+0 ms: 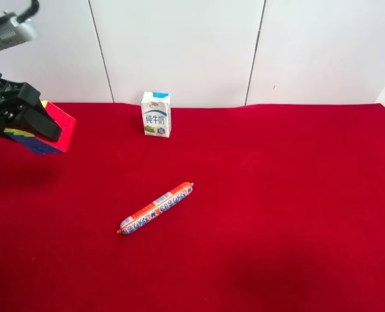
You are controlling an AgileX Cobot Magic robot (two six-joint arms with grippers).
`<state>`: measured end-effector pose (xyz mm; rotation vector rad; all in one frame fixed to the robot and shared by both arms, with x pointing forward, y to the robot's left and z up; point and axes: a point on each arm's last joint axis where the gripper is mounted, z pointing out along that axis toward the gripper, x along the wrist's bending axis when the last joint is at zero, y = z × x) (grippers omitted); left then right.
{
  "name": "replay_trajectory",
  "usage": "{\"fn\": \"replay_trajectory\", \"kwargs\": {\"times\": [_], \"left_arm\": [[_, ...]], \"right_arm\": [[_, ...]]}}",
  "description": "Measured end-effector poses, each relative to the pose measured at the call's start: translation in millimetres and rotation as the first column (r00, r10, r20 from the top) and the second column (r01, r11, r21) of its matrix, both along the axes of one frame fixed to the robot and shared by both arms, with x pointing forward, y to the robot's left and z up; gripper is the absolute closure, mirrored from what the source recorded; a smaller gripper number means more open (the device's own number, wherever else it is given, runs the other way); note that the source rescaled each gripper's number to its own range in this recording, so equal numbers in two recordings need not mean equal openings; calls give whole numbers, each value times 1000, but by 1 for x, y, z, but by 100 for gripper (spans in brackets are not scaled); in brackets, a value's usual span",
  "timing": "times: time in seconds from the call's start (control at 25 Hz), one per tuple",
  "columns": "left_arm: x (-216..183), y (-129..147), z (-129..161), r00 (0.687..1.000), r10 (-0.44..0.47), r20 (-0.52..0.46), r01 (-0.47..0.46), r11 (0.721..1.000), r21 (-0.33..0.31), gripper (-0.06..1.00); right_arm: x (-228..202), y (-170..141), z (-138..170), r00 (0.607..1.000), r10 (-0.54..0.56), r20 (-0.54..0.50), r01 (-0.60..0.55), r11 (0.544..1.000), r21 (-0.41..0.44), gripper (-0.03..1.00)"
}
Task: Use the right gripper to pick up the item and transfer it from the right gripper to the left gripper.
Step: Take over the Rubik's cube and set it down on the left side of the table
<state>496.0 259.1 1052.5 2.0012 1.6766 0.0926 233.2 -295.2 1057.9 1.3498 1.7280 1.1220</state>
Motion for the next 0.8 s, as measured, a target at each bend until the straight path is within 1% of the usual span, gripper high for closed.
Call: {"fn": "replay_trajectory", "kwargs": {"times": [0.04, 0.12, 0.28, 0.56, 0.68, 0.8], "left_arm": [[7, 2, -3, 1000, 7, -5, -6, 999, 32, 94], [20, 6, -13, 999, 28, -27, -26, 997, 74, 94], [42, 9, -43, 996, 52, -68, -43, 991, 125, 94], [69, 11, -101, 988, 83, -128, -62, 985, 159, 94], [74, 12, -120, 983, 90, -160, -62, 984, 167, 94], [75, 12, -131, 978, 91, -186, -58, 983, 172, 94]], "right_arm": [[0, 0, 0, 1000, 0, 0, 0, 1000, 0, -3], [0, 0, 0, 1000, 0, 0, 0, 1000, 0, -3], [0, 0, 0, 1000, 0, 0, 0, 1000, 0, -3], [0, 0, 0, 1000, 0, 0, 0, 1000, 0, -3], [0, 0, 0, 1000, 0, 0, 0, 1000, 0, -3], [0, 0, 0, 1000, 0, 0, 0, 1000, 0, -3]]}}
